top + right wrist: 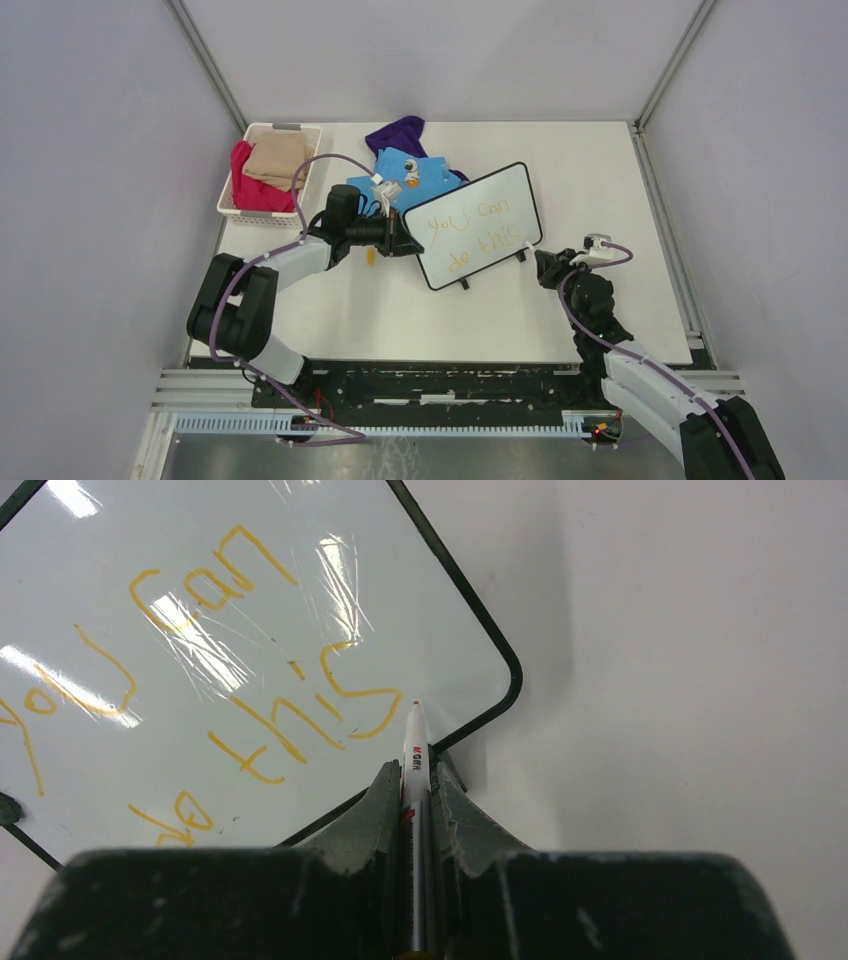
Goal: Write a sentence on the whiteboard
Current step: Write a sentence on the whiteboard, then close the whiteboard marker at the center of the board.
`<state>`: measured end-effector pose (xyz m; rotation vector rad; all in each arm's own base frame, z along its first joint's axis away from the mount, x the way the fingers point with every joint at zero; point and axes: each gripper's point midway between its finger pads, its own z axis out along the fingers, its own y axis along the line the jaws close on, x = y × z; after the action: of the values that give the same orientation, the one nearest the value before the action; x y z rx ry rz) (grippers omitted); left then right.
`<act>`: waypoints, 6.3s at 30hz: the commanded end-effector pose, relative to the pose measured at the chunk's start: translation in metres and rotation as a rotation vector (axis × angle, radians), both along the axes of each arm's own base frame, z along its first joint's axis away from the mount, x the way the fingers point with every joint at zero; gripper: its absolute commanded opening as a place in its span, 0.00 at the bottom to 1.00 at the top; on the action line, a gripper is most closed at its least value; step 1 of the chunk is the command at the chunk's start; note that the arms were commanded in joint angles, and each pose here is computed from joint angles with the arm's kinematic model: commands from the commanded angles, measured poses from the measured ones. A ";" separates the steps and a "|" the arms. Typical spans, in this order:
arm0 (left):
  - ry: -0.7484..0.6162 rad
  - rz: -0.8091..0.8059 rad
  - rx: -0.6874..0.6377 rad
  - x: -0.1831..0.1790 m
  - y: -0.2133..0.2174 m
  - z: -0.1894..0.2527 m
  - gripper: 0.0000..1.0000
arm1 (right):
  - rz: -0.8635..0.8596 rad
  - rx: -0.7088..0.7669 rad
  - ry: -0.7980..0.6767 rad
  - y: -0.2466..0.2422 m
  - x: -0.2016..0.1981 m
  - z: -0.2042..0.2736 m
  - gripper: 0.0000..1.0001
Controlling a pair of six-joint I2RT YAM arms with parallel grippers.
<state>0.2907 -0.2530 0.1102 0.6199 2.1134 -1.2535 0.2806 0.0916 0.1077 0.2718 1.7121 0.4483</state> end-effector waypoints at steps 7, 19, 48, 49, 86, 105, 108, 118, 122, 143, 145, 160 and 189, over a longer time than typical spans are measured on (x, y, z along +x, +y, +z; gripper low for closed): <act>0.088 0.043 0.106 -0.004 0.011 -0.036 0.02 | -0.032 0.054 -0.066 -0.004 0.011 0.022 0.00; 0.089 0.042 0.105 -0.004 0.011 -0.036 0.02 | -0.038 0.066 -0.066 -0.005 0.015 0.022 0.00; 0.088 0.041 0.108 -0.005 0.011 -0.036 0.02 | -0.033 0.060 -0.013 -0.005 0.018 0.005 0.00; 0.090 0.042 0.107 -0.005 0.011 -0.036 0.02 | -0.033 0.059 -0.011 -0.004 0.018 0.005 0.00; 0.059 0.078 0.105 0.002 0.011 -0.023 0.08 | 0.051 0.078 -0.098 -0.002 -0.014 0.068 0.00; 0.044 0.141 0.088 0.004 0.016 -0.006 0.61 | 0.193 0.030 -0.136 0.017 -0.029 0.103 0.00; 0.029 0.158 0.087 0.003 0.018 0.001 0.71 | 0.196 0.028 -0.141 0.017 -0.029 0.107 0.00; -0.030 0.549 0.272 0.009 0.083 0.050 1.00 | 0.289 -0.039 -0.218 0.028 -0.042 0.144 0.00; -0.109 0.805 0.341 0.000 0.135 0.080 1.00 | 0.329 -0.056 -0.284 0.033 -0.049 0.173 0.00; -0.031 1.094 0.392 -0.004 0.177 0.081 1.00 | 0.401 -0.252 -0.223 0.074 -0.023 0.203 0.00; -0.031 1.101 0.415 -0.001 0.180 0.078 1.00 | 0.412 -0.262 -0.223 0.078 -0.024 0.200 0.00; 0.018 0.845 0.471 0.008 0.143 0.030 1.00 | 0.336 -0.307 -0.267 0.051 -0.038 0.172 0.00; 0.226 0.775 0.721 0.053 0.131 -0.064 0.66 | 0.269 -0.390 -0.211 0.024 -0.047 0.143 0.00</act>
<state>0.3347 -0.1269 0.0476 -0.1663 2.6387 -0.1721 0.2322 0.1224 0.2278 -0.3016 1.6482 0.3436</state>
